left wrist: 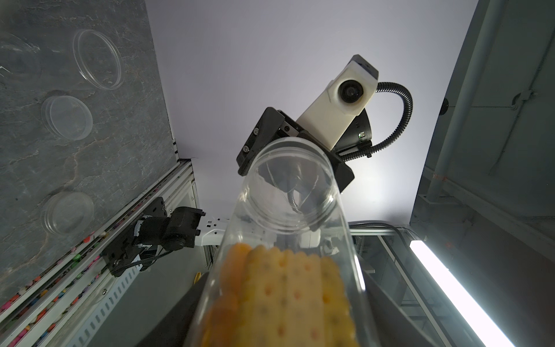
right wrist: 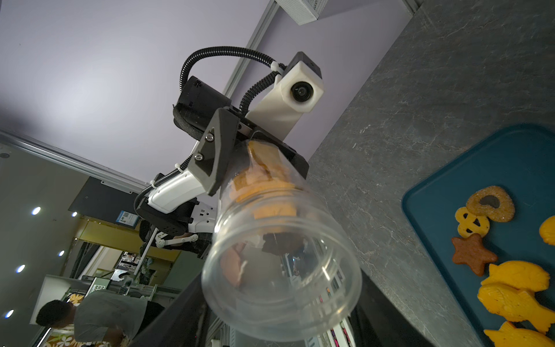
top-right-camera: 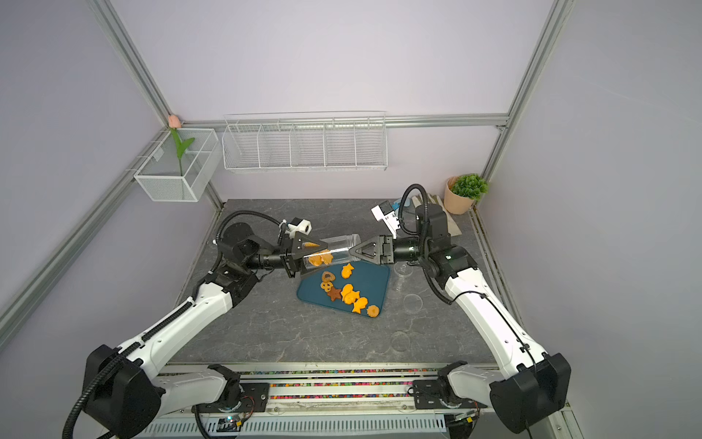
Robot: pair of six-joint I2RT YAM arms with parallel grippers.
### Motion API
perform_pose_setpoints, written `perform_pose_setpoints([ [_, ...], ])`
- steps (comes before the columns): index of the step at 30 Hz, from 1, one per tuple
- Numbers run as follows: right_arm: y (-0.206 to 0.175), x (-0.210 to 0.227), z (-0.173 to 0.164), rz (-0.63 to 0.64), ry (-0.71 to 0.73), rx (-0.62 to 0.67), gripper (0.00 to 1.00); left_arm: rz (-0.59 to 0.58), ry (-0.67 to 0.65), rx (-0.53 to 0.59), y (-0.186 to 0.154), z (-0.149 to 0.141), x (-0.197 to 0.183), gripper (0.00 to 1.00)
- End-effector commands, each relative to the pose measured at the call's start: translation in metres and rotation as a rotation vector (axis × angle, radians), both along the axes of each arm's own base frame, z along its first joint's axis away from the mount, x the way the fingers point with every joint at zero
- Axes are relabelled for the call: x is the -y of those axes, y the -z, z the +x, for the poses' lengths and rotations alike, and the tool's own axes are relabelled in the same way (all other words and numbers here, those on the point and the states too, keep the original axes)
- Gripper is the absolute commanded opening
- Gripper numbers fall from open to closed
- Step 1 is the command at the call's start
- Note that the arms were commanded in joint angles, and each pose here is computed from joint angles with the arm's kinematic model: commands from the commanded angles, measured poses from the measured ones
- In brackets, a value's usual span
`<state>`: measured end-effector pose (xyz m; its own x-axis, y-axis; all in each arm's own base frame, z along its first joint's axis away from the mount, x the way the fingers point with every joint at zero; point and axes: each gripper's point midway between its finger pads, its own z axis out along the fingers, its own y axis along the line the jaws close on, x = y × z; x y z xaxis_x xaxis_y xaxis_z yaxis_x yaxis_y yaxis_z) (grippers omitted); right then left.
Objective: Pour the cookies out of the jar
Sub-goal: Open the lid of the jar, then place the lid at the center of the board.
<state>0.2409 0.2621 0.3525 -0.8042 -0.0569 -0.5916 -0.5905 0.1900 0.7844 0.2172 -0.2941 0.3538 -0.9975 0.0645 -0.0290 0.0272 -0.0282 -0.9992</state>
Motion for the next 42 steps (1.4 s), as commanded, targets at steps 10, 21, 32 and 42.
perform_pose_setpoints([
  [10,0.004,0.016,-0.003,-0.02,0.025,0.065,0.71,-0.022,0.012,0.029,-0.011,-0.003,-0.002,0.7],
  [21,0.001,0.028,-0.012,-0.012,0.059,0.05,0.71,-0.023,0.008,0.032,-0.012,0.0,0.0,0.7],
  [32,0.04,0.051,-0.057,-0.181,0.087,-0.076,0.71,-0.035,-0.006,0.052,-0.017,0.001,-0.001,0.7],
  [42,0.129,0.083,-0.114,-0.427,0.2,-0.311,0.7,-0.041,-0.021,0.061,-0.015,-0.003,-0.004,0.7],
])
